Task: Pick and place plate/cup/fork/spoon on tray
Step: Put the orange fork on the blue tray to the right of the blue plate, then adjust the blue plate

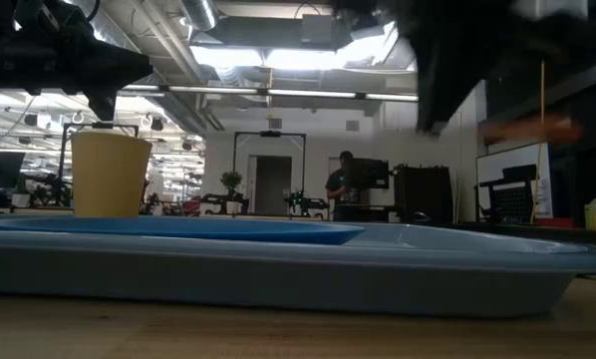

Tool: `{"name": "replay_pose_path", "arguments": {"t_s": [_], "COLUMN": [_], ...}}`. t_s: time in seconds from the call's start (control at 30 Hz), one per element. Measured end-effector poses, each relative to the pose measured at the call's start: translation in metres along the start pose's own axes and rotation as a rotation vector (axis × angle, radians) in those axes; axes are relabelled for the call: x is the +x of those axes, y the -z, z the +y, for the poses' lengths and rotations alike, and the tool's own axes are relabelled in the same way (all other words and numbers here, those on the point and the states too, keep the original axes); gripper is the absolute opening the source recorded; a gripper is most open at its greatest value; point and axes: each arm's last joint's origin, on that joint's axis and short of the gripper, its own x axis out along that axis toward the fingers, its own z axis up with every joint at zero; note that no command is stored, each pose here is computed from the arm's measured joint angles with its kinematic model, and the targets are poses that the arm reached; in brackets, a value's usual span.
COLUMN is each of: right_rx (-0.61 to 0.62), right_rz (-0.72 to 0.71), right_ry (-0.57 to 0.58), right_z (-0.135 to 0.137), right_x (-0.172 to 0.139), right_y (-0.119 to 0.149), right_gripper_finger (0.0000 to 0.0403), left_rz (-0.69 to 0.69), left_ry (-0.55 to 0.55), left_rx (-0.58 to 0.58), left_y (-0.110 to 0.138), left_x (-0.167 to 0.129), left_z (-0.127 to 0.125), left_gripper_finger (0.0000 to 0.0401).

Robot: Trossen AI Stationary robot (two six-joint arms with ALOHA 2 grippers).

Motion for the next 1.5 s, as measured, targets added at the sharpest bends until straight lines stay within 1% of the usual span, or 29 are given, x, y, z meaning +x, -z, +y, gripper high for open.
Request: {"name": "replay_pose_path", "arguments": {"t_s": [0.07, 0.17, 0.27, 0.4, 0.5, 0.67, 0.87, 1.13, 1.5], "right_rx": [0.021, 0.066, 0.117, 0.130, 0.132, 0.111, 0.129, 0.093, 0.091], "right_rz": [0.020, 0.020, -0.012, 0.023, 0.019, 0.014, 0.004, -0.002, -0.005], "right_ry": [0.040, 0.049, 0.059, 0.113, 0.128, 0.152, 0.155, 0.191, 0.197], "right_z": [0.005, 0.010, 0.012, 0.016, 0.017, 0.016, 0.016, 0.014, 0.014], "right_x": [0.015, 0.026, 0.035, 0.057, 0.067, 0.071, 0.072, 0.085, 0.083], "right_y": [-0.006, -0.010, -0.011, -0.007, -0.008, -0.009, -0.009, -0.005, -0.006], "right_gripper_finger": [0.0006, 0.0006, 0.0006, 0.0007, 0.0007, 0.0008, 0.0009, 0.0054, 0.0061], "left_rz": [0.000, 0.000, 0.000, 0.001, 0.000, 0.000, 0.000, 0.000, 0.000], "left_ry": [-0.001, 0.000, 0.000, 0.000, 0.000, 0.000, 0.000, 0.000, 0.000], "left_rx": [0.000, 0.000, 0.000, 0.000, 0.000, 0.000, 0.000, 0.000, 0.000], "left_y": [0.000, 0.000, 0.000, 0.000, 0.000, 0.000, 0.000, 0.000, 0.000], "left_x": [0.000, 0.000, 0.000, 0.000, 0.000, 0.000, 0.000, 0.000, 0.000], "left_z": [0.000, 0.000, 0.000, 0.000, 0.000, 0.000, 0.000, 0.000, 0.000], "left_gripper_finger": [0.0055, 0.0055, 0.0055, 0.0055, 0.0055, 0.0055, 0.0055, 0.0055, 0.0055]}}
